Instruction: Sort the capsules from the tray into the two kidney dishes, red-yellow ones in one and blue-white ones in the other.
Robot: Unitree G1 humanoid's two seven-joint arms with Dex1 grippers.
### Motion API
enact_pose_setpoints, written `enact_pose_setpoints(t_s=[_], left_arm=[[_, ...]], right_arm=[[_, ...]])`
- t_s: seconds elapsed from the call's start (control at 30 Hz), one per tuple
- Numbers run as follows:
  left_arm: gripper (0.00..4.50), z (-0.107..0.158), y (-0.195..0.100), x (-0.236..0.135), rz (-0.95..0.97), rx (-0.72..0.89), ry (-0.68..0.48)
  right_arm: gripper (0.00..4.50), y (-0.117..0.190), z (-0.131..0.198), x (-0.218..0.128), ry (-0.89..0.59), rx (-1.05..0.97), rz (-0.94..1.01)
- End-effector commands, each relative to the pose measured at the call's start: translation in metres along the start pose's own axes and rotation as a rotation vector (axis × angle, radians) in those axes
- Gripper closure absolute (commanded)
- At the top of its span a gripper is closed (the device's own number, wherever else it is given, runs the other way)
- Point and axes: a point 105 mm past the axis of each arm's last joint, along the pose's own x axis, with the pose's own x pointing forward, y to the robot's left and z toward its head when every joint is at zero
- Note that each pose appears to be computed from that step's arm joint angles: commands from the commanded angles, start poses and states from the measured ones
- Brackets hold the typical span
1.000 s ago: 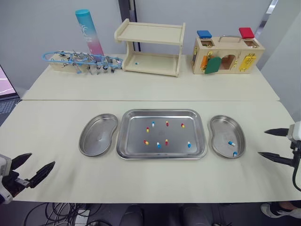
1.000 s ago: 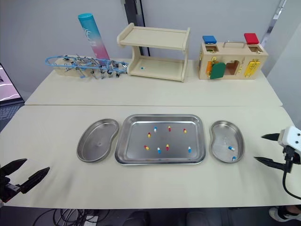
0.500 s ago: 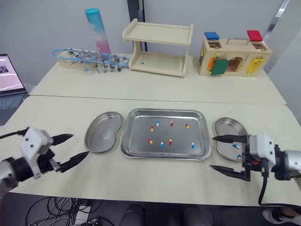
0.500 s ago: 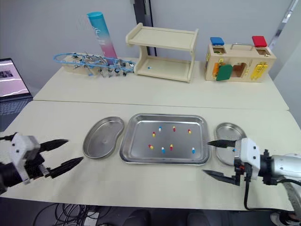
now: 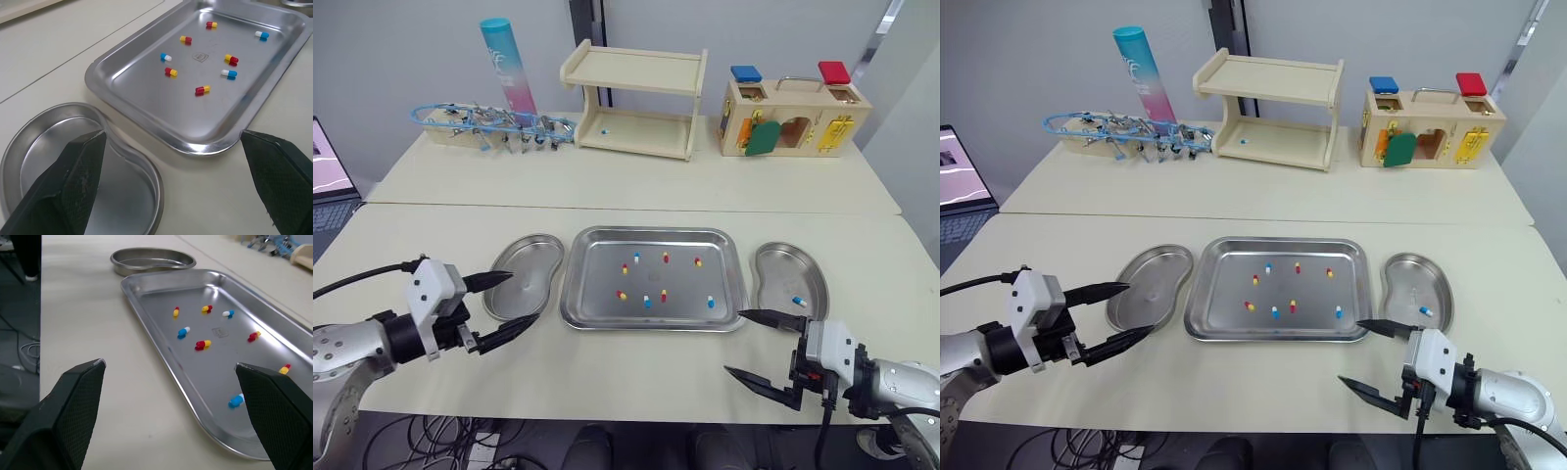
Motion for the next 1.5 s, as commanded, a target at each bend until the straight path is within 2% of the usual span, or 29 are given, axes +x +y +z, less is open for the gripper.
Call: enact_pose_setpoints(t_s=[0.03, 0.1, 0.3, 0.47, 0.57, 0.73, 1.13, 1.5], left_arm=[[0.00, 0.017, -0.004, 0.013, -0.062, 0.053, -0.056], [0.00, 0.023, -0.005, 0.021, -0.127, 0.096, -0.070], [1.82, 0.030, -0.004, 0.054, -0.322, 0.216, -0.068], [1.82, 0.029, -0.009, 0.080, -0.458, 0.294, -0.058], [1.82, 0.024, -0.007, 0.100, -0.547, 0.369, -0.018], [1.82, 0.013, -0.001, 0.120, -0.635, 0.396, 0.063], [1.82, 0.000, 0.005, 0.151, -0.671, 0.441, 0.130], [1.82, -0.004, -0.003, 0.161, -0.716, 0.455, 0.134]], right_arm=[[0.02, 0.003, 0.002, 0.002, -0.016, -0.027, -0.007], [0.02, 0.005, 0.003, 0.004, -0.022, -0.020, 0.005], [0.00, 0.009, 0.003, 0.010, -0.025, 0.000, 0.045], [0.00, 0.009, 0.004, 0.013, -0.028, 0.005, 0.047], [0.00, 0.010, 0.003, 0.014, -0.020, 0.020, 0.049], [0.00, 0.014, 0.000, 0.013, -0.002, 0.049, 0.056], [0.00, 0.027, -0.012, 0.005, 0.041, 0.108, 0.075], [0.00, 0.012, -0.010, 0.007, 0.004, 0.085, -0.033]])
